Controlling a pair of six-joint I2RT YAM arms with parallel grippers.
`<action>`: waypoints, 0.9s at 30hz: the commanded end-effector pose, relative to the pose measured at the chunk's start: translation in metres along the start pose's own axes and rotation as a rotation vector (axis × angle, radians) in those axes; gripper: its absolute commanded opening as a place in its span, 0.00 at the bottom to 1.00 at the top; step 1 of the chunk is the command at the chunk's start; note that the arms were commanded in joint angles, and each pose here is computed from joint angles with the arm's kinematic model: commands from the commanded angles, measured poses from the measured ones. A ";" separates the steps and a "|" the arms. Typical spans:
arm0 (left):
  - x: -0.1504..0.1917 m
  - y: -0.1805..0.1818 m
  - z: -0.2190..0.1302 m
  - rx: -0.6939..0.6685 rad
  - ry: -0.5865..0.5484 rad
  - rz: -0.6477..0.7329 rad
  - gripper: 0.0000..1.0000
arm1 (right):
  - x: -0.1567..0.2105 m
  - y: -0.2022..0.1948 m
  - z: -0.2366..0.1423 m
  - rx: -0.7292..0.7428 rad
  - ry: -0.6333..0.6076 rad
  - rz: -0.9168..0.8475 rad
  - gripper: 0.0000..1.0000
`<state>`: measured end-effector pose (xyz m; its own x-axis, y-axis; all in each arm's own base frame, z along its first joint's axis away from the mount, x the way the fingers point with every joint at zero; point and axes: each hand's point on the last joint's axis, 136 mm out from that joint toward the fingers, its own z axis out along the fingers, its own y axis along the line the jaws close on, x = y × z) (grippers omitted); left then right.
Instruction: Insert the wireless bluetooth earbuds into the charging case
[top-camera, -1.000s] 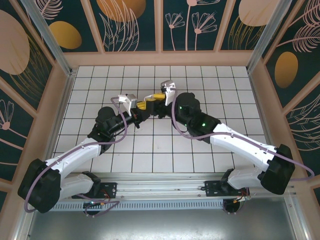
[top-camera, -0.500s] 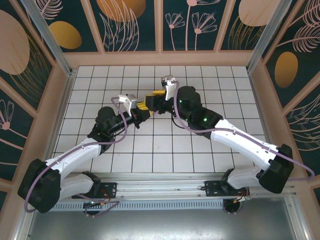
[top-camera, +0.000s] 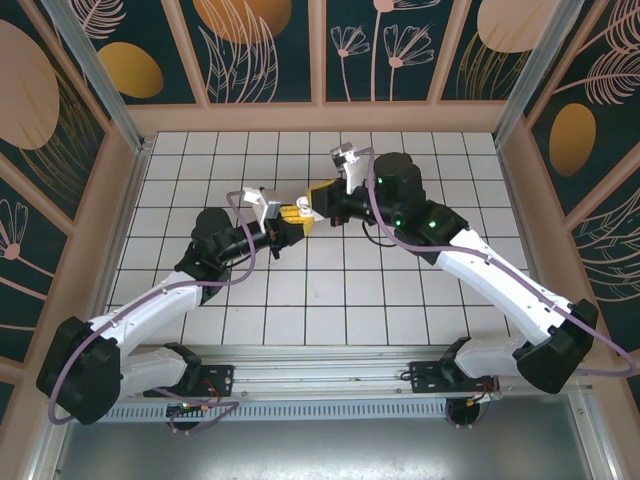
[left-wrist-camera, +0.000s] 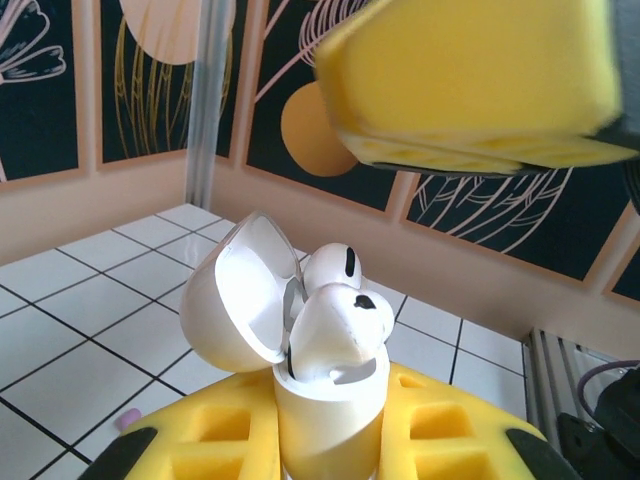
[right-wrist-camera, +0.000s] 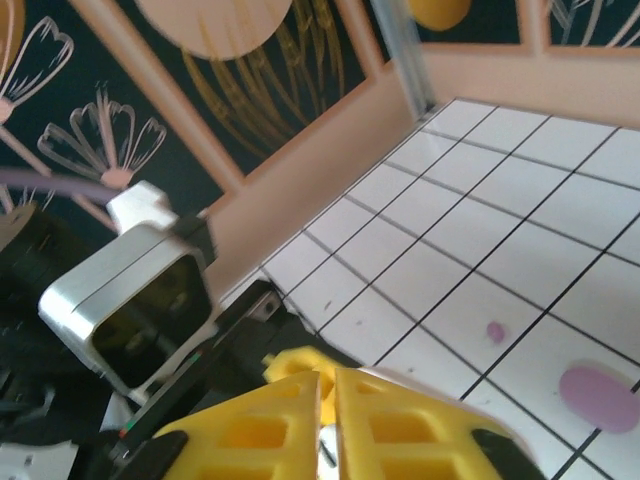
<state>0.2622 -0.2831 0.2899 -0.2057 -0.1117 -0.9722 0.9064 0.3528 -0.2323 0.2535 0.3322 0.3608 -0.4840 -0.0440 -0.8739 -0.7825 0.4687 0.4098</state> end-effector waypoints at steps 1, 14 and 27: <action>-0.013 -0.009 0.003 0.052 -0.016 0.018 0.00 | 0.003 0.021 -0.010 -0.084 0.054 -0.040 0.09; -0.013 -0.009 0.004 0.047 -0.012 0.013 0.00 | 0.017 0.020 -0.014 -0.081 0.090 -0.059 0.00; -0.014 -0.008 0.006 0.052 -0.010 0.012 0.00 | 0.036 0.008 0.002 -0.054 0.166 -0.076 0.00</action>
<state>0.2619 -0.2858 0.2906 -0.2171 -0.1014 -0.9709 0.9103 0.3381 -0.2388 0.2324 0.3335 0.3323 -0.4934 -0.1980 -0.8470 -0.8229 0.4217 0.3808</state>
